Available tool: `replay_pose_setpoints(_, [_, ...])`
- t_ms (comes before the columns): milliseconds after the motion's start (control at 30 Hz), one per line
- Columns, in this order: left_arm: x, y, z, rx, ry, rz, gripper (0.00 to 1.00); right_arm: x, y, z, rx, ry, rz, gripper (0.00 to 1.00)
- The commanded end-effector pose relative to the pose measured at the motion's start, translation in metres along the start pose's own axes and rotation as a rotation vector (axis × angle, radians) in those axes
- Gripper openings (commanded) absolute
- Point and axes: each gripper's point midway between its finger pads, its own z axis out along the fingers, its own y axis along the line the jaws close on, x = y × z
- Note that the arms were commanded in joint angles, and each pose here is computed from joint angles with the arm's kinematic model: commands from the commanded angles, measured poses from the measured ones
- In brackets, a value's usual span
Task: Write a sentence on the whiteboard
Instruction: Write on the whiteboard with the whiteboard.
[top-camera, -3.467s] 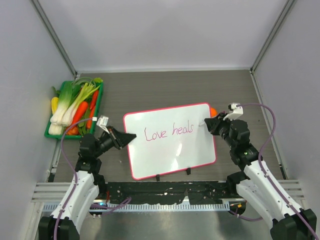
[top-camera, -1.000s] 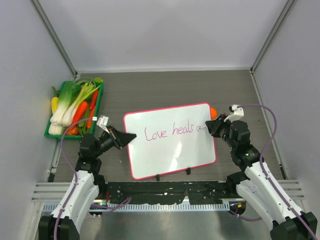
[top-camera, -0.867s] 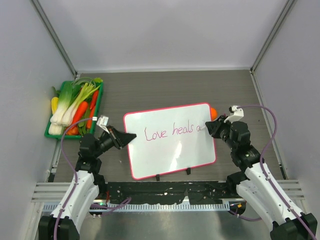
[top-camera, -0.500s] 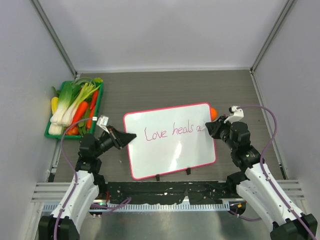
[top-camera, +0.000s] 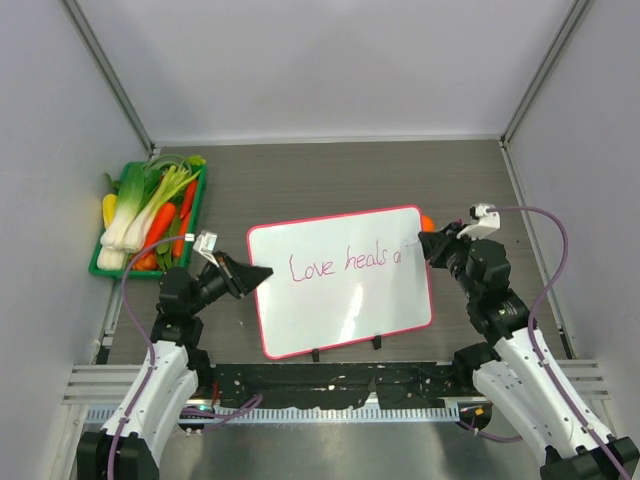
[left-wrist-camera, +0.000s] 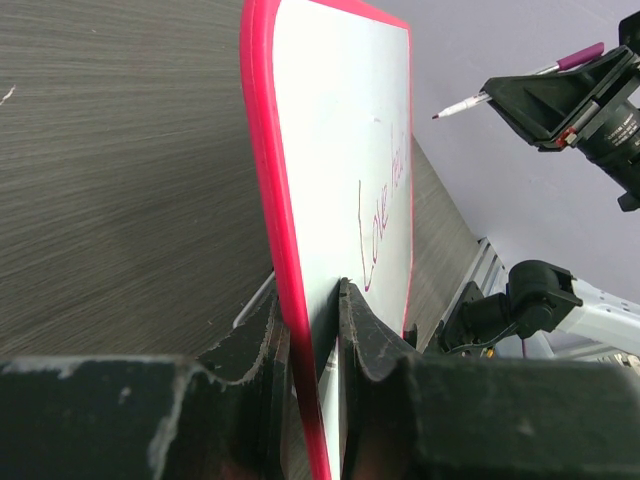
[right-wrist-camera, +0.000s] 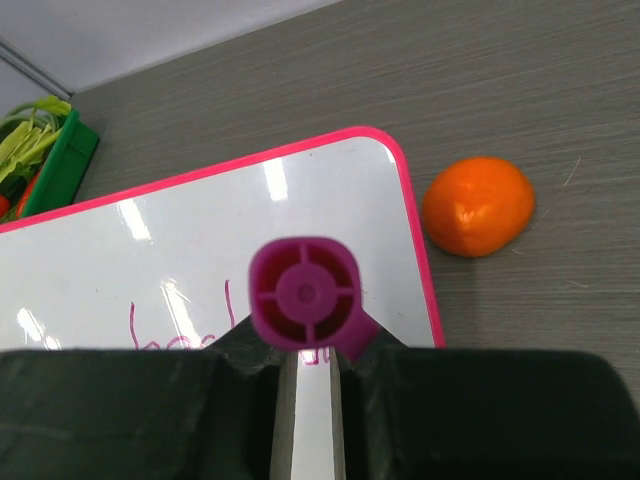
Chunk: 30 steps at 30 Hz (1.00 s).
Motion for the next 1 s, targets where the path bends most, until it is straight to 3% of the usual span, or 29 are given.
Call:
replay_pose_setpoints(0, [-0.002,0.036,-0.001,-0.129,-0.036,0.148,0.0,-0.035,0.007,0.006,0.003,-0.107,0.008,0.01])
replay_pose_setpoints(967, [-0.002,0.035,-0.001,-0.123,-0.039,0.152,0.0,-0.03,-0.002,0.032,0.048,-0.113,0.018,0.01])
